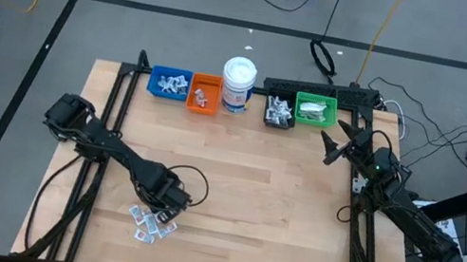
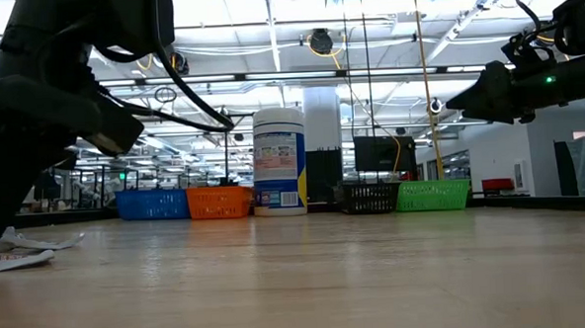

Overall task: Pick & Place First Aid Supplies
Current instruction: Put the ointment pack into the orange bin

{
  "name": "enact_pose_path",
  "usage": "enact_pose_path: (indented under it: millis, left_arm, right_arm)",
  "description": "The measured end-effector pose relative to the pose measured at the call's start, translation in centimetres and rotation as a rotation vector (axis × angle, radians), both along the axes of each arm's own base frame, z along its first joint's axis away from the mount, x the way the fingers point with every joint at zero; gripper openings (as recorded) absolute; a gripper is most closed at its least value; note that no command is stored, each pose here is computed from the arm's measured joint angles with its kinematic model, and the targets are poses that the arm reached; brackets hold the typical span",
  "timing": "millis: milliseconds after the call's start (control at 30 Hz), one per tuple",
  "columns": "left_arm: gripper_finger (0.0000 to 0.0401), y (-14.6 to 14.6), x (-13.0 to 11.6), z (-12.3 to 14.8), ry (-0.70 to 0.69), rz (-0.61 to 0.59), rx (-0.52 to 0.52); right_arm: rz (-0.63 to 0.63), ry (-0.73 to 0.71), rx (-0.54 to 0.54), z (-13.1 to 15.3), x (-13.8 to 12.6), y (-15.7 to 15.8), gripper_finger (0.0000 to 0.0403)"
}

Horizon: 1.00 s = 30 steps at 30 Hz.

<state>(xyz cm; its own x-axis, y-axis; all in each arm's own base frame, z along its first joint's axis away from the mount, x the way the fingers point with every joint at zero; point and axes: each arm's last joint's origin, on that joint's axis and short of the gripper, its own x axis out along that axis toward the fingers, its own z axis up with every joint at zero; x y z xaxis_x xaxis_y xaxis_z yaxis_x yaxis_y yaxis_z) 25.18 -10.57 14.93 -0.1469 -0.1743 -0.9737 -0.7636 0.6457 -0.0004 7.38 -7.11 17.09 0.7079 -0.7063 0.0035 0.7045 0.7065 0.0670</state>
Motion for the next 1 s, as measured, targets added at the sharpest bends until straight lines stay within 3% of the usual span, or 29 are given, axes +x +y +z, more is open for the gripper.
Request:
enact_pose_path:
  millis: [167, 367, 700, 1000]
  left_arm:
    - [0.0011, 0.0, 0.0, 0.0, 0.001, -0.001, 0.0]
    - [0.0004, 0.3, -0.1, 0.5, 0.0, 0.003, -0.019]
    - [0.0002, 2.4, -2.3, 5.3, -0.099, 0.027, 0.022]
    - [0.0001, 5.5, -5.1, 8.5, -0.096, 0.051, 0.095]
  right_arm:
    - [0.0, 0.0, 0.0, 0.0, 0.0, 0.0, 0.0352]
    - [0.0, 0.0, 0.0, 0.0, 0.0, 0.0, 0.0352]
    - [0.0, 0.0, 0.0, 0.0, 0.0, 0.0, 0.0352]
    - [0.0, 0.0, 0.0, 0.0, 0.0, 0.0, 0.0352]
